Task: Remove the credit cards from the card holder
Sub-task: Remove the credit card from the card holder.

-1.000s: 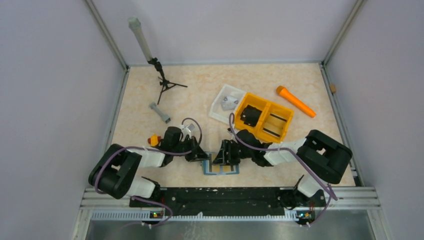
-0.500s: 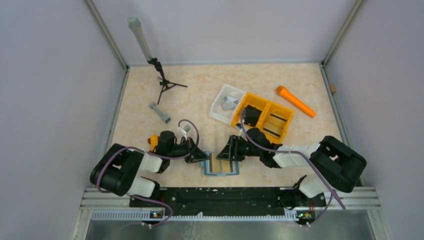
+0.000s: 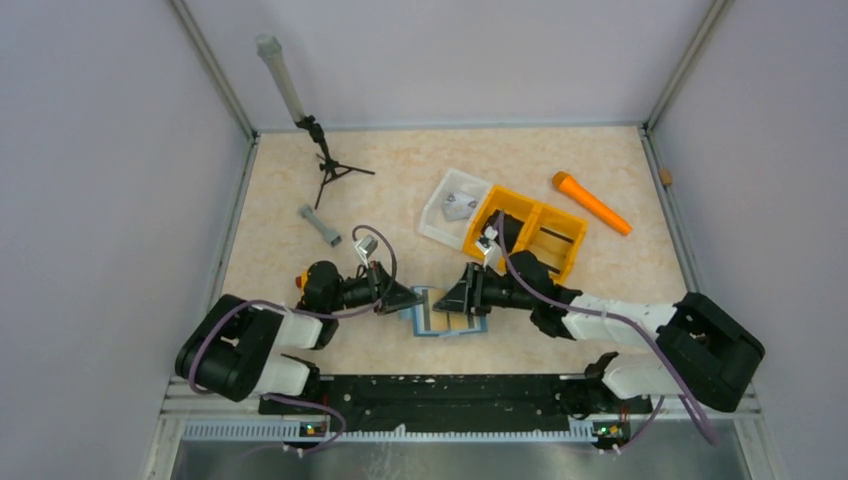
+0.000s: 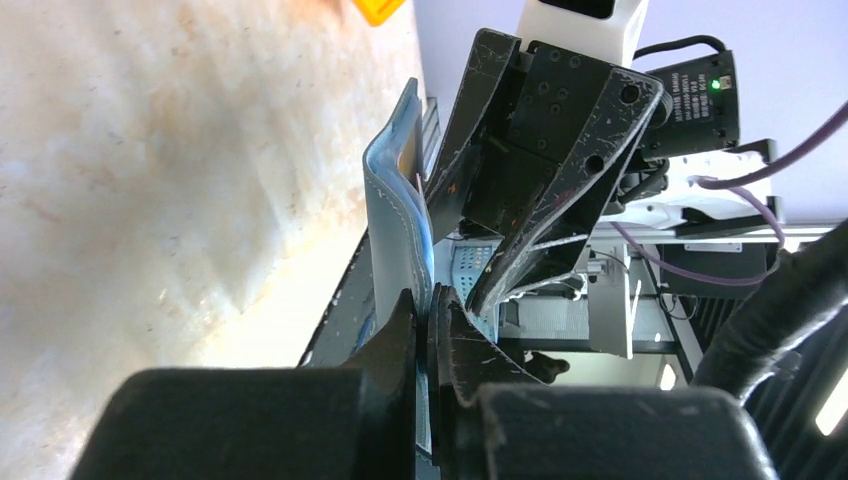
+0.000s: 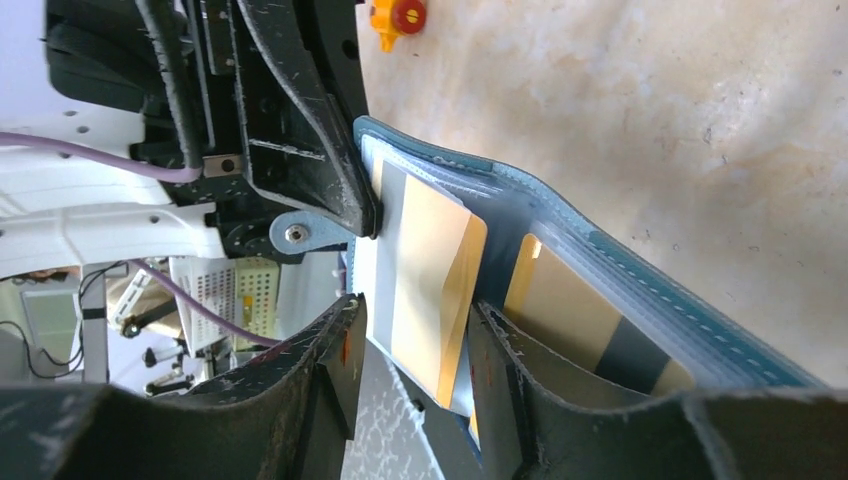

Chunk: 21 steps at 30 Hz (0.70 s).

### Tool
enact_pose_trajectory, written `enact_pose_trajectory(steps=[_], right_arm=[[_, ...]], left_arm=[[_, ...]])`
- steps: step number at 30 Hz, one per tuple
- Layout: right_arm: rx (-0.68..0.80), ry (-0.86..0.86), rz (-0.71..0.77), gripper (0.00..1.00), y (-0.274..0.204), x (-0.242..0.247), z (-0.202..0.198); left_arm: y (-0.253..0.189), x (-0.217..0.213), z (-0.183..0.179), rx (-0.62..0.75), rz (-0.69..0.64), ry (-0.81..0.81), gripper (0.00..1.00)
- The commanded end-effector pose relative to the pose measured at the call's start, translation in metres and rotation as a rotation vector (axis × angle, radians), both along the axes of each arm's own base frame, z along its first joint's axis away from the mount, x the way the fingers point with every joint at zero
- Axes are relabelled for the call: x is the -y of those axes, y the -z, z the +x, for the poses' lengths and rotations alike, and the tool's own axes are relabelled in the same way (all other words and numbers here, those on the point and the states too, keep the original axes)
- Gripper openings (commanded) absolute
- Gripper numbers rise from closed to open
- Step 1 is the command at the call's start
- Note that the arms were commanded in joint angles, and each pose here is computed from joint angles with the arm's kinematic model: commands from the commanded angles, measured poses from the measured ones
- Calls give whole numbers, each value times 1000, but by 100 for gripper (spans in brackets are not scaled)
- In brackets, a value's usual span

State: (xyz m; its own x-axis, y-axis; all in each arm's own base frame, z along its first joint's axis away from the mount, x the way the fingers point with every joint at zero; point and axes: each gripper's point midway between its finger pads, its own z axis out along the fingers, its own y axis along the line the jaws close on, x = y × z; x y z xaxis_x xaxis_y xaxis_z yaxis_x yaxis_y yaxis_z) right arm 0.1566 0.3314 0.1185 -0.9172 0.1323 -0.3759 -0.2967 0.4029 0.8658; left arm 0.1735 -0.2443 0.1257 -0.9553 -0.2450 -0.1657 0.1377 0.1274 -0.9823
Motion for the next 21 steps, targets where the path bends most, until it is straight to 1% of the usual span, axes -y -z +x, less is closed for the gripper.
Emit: enact_pose_trajectory(steps=[1, 3, 8, 12, 19, 21], right_arm=[[44, 14, 55, 42, -23, 11, 1], [54, 3, 99, 39, -32, 14, -3], [86, -72, 174, 38, -59, 9, -12], [108, -76, 197, 35, -70, 7, -11], [174, -81, 309, 33, -101, 12, -17], [187, -97, 353, 31, -112, 13, -20]], left_arm=[[-36, 0, 1, 120, -72, 9, 0], [-42, 0, 1, 131, -83, -1, 0], [-62, 0, 2, 162, -127, -4, 0], [-73, 0, 3, 184, -143, -16, 0], [-85, -2, 2, 198, -177, -23, 0], [-88, -2, 0, 205, -188, -18, 0]])
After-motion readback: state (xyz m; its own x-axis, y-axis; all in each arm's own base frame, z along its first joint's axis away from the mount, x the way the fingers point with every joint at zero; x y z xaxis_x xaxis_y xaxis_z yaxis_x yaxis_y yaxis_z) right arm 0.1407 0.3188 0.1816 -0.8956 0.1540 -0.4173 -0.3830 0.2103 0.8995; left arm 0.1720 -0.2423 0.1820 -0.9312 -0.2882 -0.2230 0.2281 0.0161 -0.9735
